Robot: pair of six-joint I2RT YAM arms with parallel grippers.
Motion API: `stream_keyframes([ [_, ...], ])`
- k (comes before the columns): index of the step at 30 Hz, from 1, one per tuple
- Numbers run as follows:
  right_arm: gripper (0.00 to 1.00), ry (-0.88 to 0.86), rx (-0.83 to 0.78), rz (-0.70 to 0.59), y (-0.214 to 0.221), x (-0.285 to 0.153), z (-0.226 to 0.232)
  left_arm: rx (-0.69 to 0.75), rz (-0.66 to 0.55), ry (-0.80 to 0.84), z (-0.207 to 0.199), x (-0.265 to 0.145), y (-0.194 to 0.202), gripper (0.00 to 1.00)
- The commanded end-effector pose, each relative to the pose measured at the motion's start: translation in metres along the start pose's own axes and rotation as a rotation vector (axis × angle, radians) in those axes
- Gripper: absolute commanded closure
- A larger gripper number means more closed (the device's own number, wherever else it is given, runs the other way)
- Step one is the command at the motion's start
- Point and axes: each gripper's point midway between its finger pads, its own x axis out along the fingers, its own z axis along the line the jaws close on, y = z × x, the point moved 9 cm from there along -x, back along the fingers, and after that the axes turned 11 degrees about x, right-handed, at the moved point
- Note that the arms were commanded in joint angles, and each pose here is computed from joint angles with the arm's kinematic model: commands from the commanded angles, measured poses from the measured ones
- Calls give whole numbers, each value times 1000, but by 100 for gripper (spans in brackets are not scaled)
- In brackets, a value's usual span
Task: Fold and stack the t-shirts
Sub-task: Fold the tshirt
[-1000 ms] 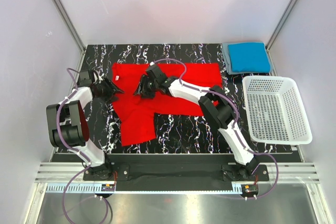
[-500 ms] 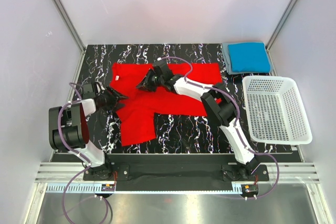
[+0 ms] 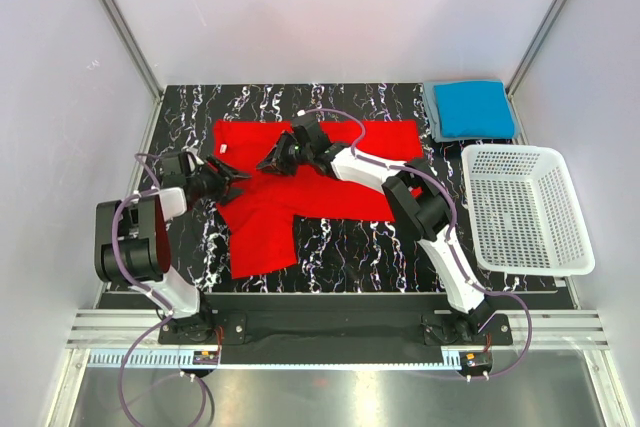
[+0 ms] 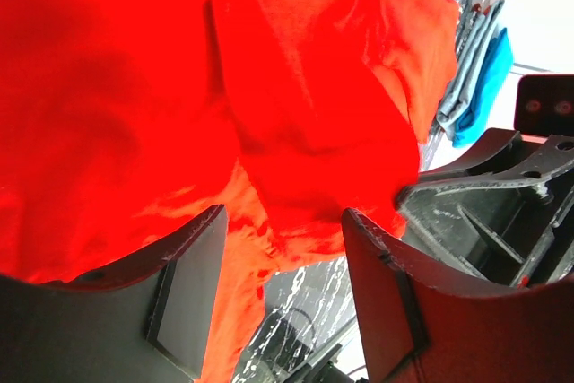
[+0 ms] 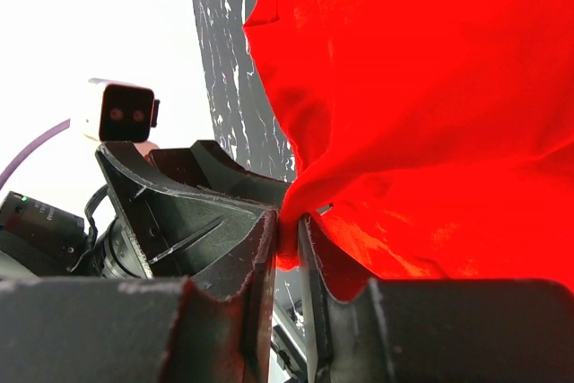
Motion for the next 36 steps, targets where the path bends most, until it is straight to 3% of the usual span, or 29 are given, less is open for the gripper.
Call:
stream_keyframes([
  [1, 77, -56, -31, 20, -3, -6, 12, 53, -32, 76, -18, 4, -14, 41],
  [6, 73, -41, -52, 25, -1, -9, 11, 54, -36, 91, -23, 10, -22, 42],
  [9, 68, -33, -78, 32, -2, -10, 10, 46, -40, 106, -25, 12, -26, 52],
  [13, 64, 24, -117, 14, -4, -16, 8, 63, -60, 101, -33, 13, -38, 80],
  [18, 61, 22, -131, 16, -10, -19, 10, 66, -50, 104, -37, 16, -44, 100],
  [28, 52, 78, -296, -25, -11, -29, 2, 65, -31, 96, -41, 29, -65, 100],
  [36, 54, 181, -642, -164, 9, -19, 8, 47, -4, 108, -41, 46, -81, 100],
])
